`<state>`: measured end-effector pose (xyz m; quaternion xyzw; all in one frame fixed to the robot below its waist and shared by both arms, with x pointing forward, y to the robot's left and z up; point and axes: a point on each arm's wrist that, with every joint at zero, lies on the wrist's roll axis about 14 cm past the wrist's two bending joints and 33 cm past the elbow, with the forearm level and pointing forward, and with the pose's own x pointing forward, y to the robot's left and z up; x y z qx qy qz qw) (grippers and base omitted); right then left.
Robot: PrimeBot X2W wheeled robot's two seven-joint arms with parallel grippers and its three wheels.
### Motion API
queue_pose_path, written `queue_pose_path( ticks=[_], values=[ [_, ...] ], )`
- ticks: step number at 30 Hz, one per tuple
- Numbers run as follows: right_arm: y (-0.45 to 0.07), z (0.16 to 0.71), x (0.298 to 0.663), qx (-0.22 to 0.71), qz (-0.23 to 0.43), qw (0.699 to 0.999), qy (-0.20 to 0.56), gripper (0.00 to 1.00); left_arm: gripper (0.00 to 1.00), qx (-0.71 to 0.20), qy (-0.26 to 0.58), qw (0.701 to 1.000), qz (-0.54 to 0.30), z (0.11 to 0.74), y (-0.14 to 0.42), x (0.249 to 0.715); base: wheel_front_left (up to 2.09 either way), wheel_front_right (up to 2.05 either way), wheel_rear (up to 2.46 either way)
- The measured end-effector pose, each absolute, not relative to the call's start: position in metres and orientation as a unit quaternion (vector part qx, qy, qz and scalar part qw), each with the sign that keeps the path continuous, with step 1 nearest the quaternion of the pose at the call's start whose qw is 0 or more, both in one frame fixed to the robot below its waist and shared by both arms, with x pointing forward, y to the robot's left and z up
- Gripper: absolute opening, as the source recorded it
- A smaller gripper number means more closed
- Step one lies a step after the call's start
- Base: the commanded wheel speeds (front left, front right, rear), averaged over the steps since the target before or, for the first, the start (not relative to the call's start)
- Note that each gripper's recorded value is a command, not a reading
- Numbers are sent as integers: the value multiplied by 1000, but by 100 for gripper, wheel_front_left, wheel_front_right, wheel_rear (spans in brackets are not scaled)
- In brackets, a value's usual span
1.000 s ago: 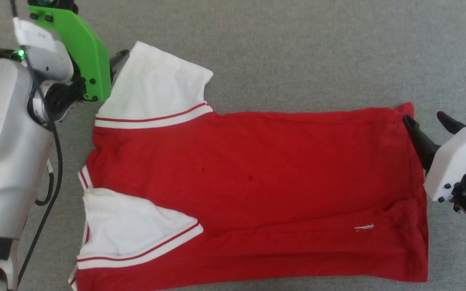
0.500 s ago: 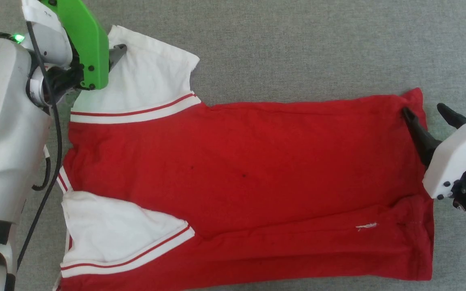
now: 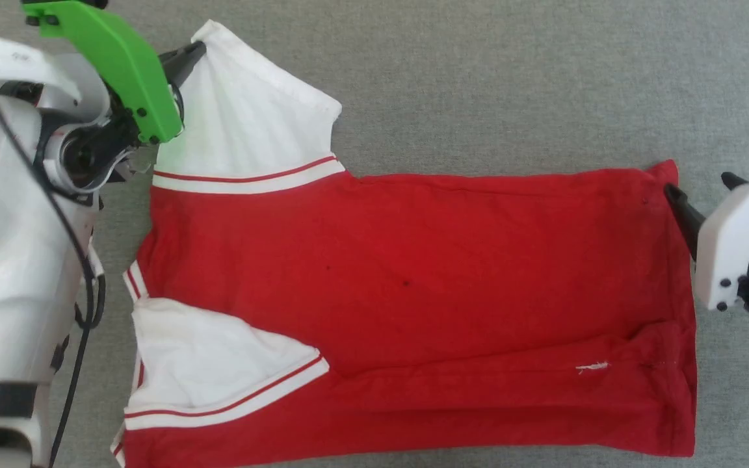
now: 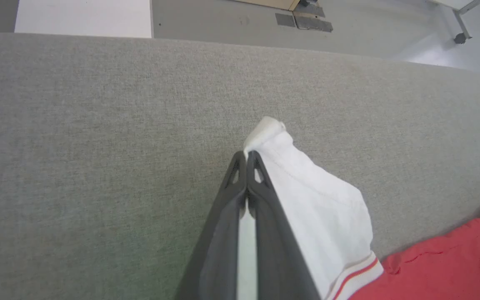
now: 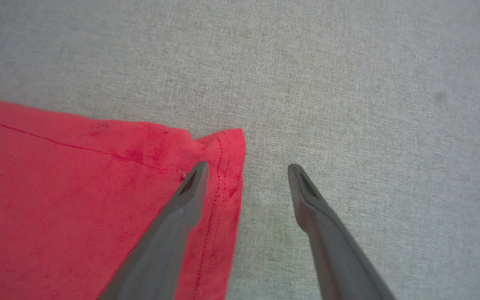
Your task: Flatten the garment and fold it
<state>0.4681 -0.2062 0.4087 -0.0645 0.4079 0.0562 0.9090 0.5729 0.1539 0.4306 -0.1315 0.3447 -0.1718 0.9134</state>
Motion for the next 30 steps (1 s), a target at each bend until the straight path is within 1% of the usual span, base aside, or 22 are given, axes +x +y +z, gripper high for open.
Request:
queue_pose_path(
  ticks=[3, 6, 11, 12, 13, 14, 16, 19, 23, 26, 30],
  values=[
    [-204, 408, 474, -88, 65, 900, 421, 100, 0, -138, 318, 921, -178, 444, 157, 568, 0, 0, 0],
    [-198, 399, 477, -106, 79, 887, 443, 100, 0, -135, 309, 923, -184, 448, 158, 559, 0, 0, 0],
    [-190, 377, 470, -126, 101, 856, 492, 100, 0, -136, 296, 926, -189, 454, 159, 549, 0, 0, 0],
    [-189, 376, 470, -126, 102, 852, 498, 42, 0, -136, 294, 927, -189, 455, 159, 548, 0, 0, 0],
    [-189, 376, 470, -125, 103, 850, 501, 12, 0, -137, 291, 928, -190, 456, 159, 547, 0, 0, 0],
    [-188, 376, 470, -124, 105, 849, 502, 0, 0, -137, 288, 928, -190, 457, 159, 546, 0, 0, 0],
    [-187, 379, 471, -120, 107, 850, 501, 0, 0, -137, 281, 930, -192, 460, 159, 544, 0, 0, 0],
    [-190, 389, 474, -110, 101, 861, 487, 0, 0, -137, 265, 934, -196, 471, 158, 542, 0, 0, 0],
    [-194, 412, 480, -87, 88, 890, 439, 0, 0, -141, 238, 940, -201, 489, 158, 533, 0, 0, 0],
    [-196, 422, 474, -71, 84, 902, 417, 0, 0, -152, 219, 942, -205, 502, 158, 520, 0, 0, 0],
    [-200, 432, 456, -48, 74, 913, 397, 0, 0, -169, 197, 945, -200, 517, 161, 497, 0, 0, 0]
  ],
)
